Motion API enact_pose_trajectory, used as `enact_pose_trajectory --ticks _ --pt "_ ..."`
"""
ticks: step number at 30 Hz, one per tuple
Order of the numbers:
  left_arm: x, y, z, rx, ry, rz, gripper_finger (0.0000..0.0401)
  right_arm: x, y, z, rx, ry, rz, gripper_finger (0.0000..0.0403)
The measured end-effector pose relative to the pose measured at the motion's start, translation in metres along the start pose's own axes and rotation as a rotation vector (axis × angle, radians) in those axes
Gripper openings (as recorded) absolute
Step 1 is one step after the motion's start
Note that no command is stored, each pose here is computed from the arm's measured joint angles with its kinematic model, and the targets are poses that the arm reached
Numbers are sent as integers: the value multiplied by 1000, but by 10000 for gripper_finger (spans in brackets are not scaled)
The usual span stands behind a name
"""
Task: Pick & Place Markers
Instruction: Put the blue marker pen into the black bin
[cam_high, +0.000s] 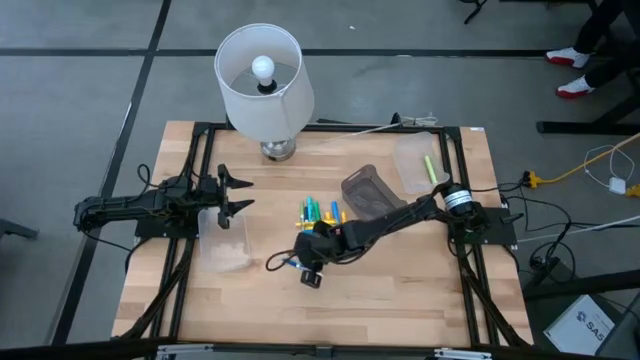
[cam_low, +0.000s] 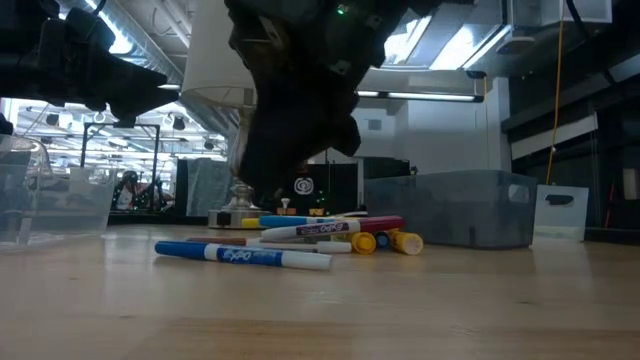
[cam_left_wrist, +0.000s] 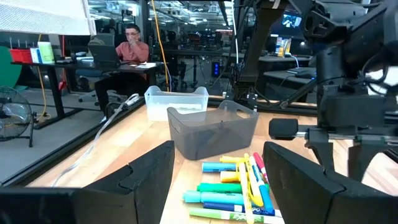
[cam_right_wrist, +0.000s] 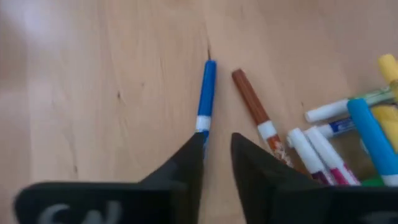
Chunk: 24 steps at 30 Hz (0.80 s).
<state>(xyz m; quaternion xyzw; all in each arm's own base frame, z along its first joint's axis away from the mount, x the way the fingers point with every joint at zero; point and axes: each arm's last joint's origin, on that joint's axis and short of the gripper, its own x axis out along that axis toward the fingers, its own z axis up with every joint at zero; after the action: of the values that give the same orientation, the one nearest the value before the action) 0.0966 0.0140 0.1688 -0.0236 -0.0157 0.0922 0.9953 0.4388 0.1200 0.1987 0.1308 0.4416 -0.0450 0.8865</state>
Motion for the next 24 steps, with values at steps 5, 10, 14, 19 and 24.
enact_pose_trajectory --ticks 5,10,14,19,24 --pt "0 0 0 0 0 0 242 -1 3 3 -2 -33 21 155" --pt "0 0 0 1 0 0 242 7 10 -1 -120 -73 -10 180" --pt "0 0 0 1 0 0 242 23 13 -9 -182 -75 -35 181" --pt "0 0 0 0 0 0 242 37 17 -13 -210 -95 -27 181" --pt "0 0 0 0 0 0 242 39 25 -17 -265 -115 -9 181"
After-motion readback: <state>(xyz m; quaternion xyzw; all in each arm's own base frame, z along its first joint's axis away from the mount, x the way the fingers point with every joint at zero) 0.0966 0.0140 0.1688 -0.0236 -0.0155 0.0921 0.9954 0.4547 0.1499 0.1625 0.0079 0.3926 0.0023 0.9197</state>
